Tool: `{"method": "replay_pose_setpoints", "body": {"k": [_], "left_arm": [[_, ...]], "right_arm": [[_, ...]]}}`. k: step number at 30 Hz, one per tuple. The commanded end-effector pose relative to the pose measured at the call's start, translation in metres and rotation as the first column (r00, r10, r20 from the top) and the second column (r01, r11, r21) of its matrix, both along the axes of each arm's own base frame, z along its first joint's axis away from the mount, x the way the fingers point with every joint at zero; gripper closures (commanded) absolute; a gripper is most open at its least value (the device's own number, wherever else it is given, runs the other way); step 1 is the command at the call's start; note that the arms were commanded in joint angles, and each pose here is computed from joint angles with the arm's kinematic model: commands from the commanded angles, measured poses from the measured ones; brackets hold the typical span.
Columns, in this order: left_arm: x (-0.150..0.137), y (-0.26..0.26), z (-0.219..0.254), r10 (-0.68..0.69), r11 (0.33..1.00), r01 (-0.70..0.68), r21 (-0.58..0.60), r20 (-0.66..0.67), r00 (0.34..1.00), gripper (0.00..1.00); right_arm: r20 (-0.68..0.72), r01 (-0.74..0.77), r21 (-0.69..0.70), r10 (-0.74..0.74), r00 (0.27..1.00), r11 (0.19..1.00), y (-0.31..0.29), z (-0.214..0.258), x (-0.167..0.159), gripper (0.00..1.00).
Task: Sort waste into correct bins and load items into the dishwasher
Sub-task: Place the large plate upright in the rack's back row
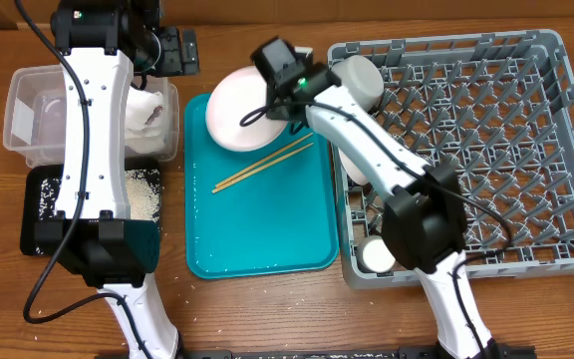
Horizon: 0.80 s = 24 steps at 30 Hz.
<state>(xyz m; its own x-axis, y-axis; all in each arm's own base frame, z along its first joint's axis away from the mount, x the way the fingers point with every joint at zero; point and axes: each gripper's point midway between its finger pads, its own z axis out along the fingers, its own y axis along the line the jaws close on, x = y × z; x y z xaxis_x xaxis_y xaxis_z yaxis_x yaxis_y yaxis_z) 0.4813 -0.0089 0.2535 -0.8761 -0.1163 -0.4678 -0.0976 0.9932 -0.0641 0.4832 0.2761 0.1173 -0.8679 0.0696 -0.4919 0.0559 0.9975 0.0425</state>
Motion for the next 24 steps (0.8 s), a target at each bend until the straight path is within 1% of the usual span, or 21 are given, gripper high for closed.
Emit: {"method": "replay_pose_setpoints", "body": {"k": [1,3,4,8,12,15,16,17,18,22,24], "left_arm": [[-0.002,0.002,0.022,0.008,1.0,-0.009,0.008,0.056,0.998,0.0],[-0.002,0.002,0.022,0.008,1.0,-0.009,0.008,0.056,0.998,0.0],[-0.002,0.002,0.022,0.008,1.0,-0.009,0.008,0.056,0.998,0.0],[-0.002,0.002,0.022,0.008,1.0,-0.009,0.008,0.056,0.998,0.0],[-0.002,0.002,0.022,0.008,1.0,-0.009,0.008,0.056,0.998,0.0],[-0.002,0.002,0.022,0.008,1.0,-0.009,0.008,0.056,0.998,0.0],[-0.002,0.002,0.022,0.008,1.0,-0.009,0.008,0.056,0.998,0.0],[-0.002,0.002,0.022,0.008,1.0,-0.009,0.008,0.056,0.998,0.0],[-0.002,0.002,0.022,0.008,1.0,-0.009,0.008,0.056,0.998,0.0],[-0.002,0.002,0.022,0.008,1.0,-0.009,0.008,0.056,0.998,0.0],[-0.002,0.002,0.022,0.008,1.0,-0.009,0.008,0.056,0.998,0.0]], "right_arm": [[0.272,0.13,-0.147,-0.086,0.958,0.981,-0.058,0.123,0.006,0.96],[0.311,0.181,-0.228,-0.104,0.945,0.957,-0.083,0.146,-0.004,0.96],[0.349,0.239,-0.289,-0.131,0.928,0.927,-0.107,0.169,-0.015,0.96],[0.411,0.32,-0.363,-0.158,0.898,0.875,-0.145,0.214,-0.043,0.96],[0.432,0.38,-0.495,-0.158,0.888,0.781,-0.182,0.242,-0.072,0.96],[0.356,0.353,-0.628,-0.147,0.923,0.693,-0.21,0.241,-0.091,0.96],[0.333,0.343,-0.652,-0.151,0.931,0.676,-0.216,0.238,-0.093,0.96],[0.306,0.324,-0.674,-0.149,0.94,0.664,-0.221,0.232,-0.092,0.96],[0.27,0.308,-0.712,-0.159,0.95,0.631,-0.233,0.222,-0.09,0.96],[0.261,0.321,-0.761,-0.187,0.947,0.564,-0.25,0.201,-0.082,0.96],[0.226,0.287,-0.793,-0.179,0.958,0.537,-0.257,0.18,-0.073,0.96]]}}
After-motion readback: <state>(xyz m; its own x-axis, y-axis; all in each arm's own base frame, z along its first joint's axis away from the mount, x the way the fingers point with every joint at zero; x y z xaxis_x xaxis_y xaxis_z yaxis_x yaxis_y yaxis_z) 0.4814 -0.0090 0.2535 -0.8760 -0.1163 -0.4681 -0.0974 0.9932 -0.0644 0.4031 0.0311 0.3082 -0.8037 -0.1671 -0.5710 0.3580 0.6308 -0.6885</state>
